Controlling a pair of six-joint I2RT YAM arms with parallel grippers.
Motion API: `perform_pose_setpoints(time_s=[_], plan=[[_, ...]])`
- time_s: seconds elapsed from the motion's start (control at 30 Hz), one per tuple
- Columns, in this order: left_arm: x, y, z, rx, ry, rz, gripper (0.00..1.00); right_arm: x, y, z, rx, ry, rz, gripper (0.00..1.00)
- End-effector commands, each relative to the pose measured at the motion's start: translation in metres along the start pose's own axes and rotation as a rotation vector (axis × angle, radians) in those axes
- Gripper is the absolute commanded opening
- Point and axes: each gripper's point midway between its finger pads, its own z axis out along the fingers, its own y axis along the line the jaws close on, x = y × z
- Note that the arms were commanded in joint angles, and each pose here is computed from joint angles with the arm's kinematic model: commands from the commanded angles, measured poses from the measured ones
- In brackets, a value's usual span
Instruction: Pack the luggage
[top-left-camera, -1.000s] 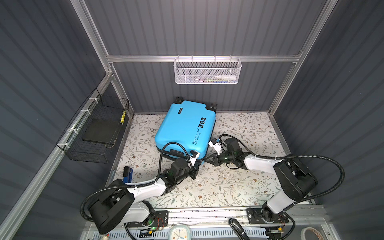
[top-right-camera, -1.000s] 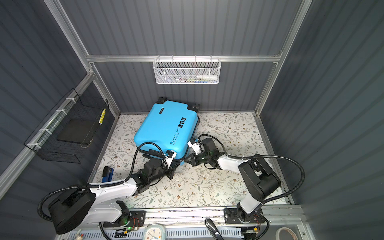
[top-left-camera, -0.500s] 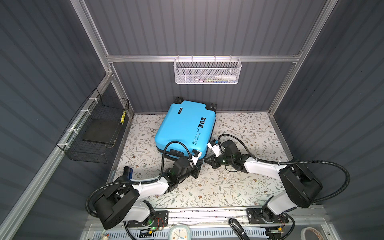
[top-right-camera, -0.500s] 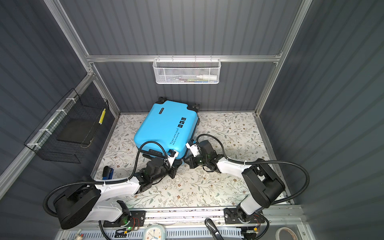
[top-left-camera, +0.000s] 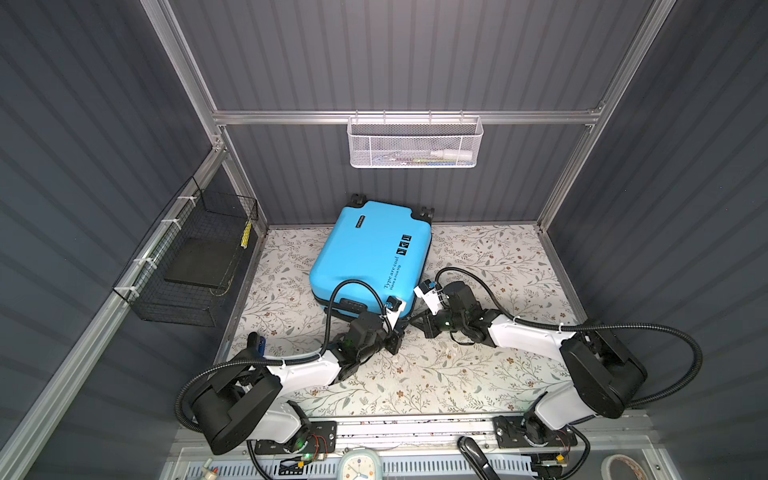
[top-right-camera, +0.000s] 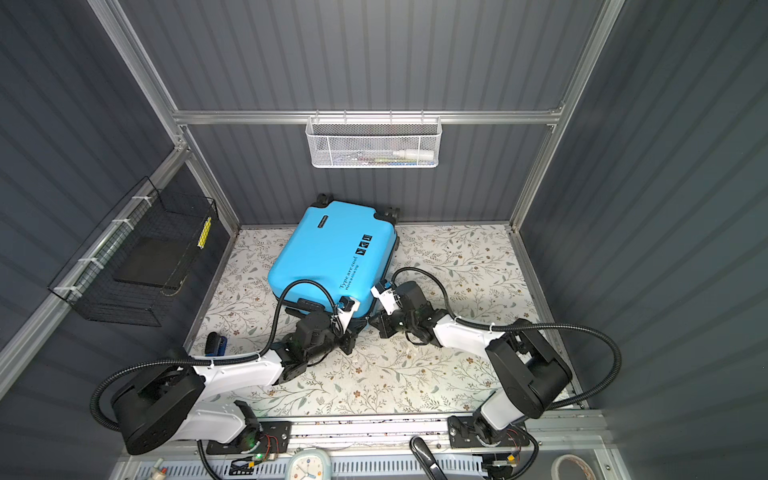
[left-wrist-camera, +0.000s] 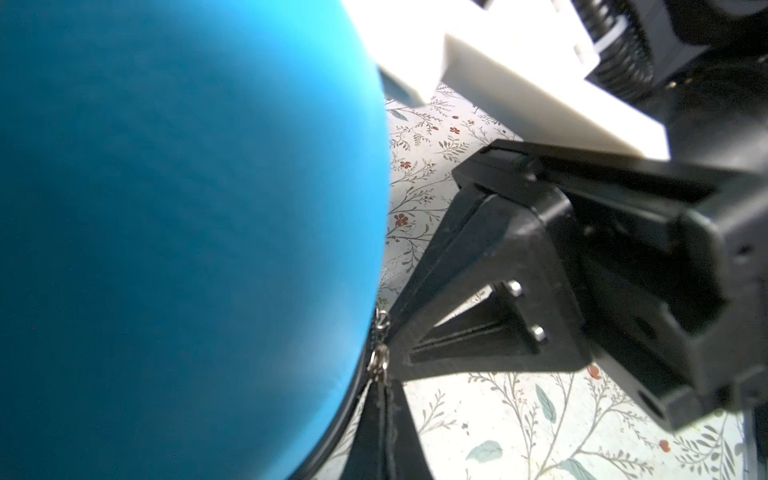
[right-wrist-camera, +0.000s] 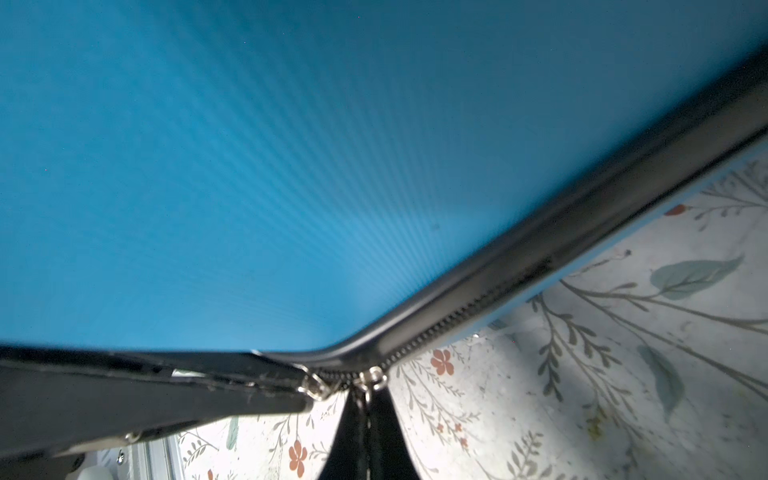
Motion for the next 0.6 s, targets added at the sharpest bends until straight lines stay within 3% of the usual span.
perform_pose_setpoints(time_s=[0.0, 0.2, 0.27, 0.4, 0.57], plan=[[-0.039, -0.046, 0.008, 0.191, -0.088, -0.011, 0.00, 0.059, 0.012, 0.011, -0.055, 0.198, 0.022, 0.00], [-0.029, -0.040, 0.011, 0.162, -0.072, -0.027, 0.00, 0.059, 0.014, 0.004, -0.044, 0.188, 0.008, 0.00], [-0.028, -0.038, 0.012, 0.153, -0.062, -0.030, 0.00, 0.058, -0.003, 0.004, 0.027, 0.184, 0.035, 0.00], [-0.026, -0.035, 0.015, 0.131, -0.044, -0.038, 0.01, 0.053, -0.021, 0.002, 0.038, 0.161, 0.123, 0.02], [-0.027, -0.035, 0.017, 0.134, -0.040, -0.044, 0.03, 0.047, -0.041, -0.016, 0.104, 0.125, 0.197, 0.30]])
